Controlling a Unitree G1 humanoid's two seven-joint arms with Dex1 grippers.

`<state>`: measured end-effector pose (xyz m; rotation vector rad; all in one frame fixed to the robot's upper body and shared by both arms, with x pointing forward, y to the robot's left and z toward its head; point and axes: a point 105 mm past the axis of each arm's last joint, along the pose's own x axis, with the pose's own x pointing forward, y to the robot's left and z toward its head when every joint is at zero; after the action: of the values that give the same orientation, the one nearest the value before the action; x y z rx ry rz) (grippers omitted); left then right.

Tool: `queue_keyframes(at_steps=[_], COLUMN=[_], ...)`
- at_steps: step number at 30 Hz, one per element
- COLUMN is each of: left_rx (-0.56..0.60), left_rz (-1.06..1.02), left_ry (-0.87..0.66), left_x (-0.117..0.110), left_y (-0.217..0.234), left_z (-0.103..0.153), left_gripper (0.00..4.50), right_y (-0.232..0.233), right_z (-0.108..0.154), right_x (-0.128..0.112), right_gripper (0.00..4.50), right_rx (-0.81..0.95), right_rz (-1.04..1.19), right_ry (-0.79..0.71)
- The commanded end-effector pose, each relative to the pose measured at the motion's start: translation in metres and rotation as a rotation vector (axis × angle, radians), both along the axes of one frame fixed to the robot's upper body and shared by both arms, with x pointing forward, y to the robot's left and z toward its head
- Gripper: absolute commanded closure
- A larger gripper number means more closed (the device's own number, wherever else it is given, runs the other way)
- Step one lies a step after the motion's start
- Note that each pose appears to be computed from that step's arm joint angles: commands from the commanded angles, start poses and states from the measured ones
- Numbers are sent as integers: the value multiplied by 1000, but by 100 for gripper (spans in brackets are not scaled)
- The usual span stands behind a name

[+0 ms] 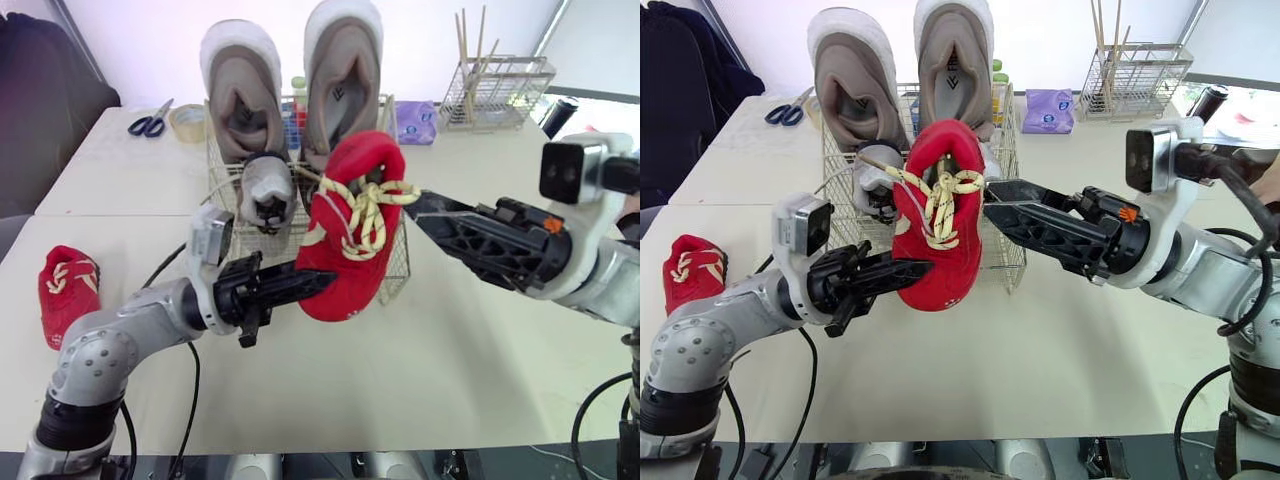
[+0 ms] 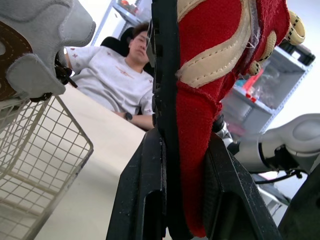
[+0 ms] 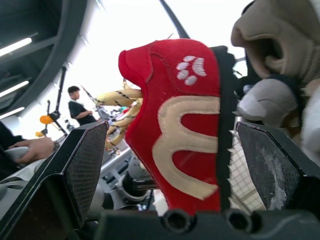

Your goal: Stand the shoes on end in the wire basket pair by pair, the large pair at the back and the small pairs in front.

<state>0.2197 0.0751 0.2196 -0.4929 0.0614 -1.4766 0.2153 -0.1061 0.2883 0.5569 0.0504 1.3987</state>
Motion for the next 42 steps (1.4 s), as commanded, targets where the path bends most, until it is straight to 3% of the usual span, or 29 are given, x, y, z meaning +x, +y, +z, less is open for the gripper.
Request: queue_keyframes(at_steps=[1, 25, 35, 38, 42], left_rx=[7, 6, 21, 27, 28], left_rz=[-55, -46, -74, -76, -65], left_ry=[-48, -96, -89, -85, -80], left_x=[-7, -21, -16, -14, -12], left_y=[-8, -9, -17, -17, -15], left_z=[4, 14, 7, 4, 3], left_gripper=[413, 413, 413, 413, 413], right_y=[8, -16, 13, 12, 12], right_z=[3, -10, -13, -12, -9], right_x=[-3, 16, 0, 2, -1], right_gripper=[5, 5, 5, 90, 285], right_rx=[8, -71, -10, 1, 2], right_rz=[25, -91, 35, 28, 36], right_ry=[-24, -34, 3, 5, -2])
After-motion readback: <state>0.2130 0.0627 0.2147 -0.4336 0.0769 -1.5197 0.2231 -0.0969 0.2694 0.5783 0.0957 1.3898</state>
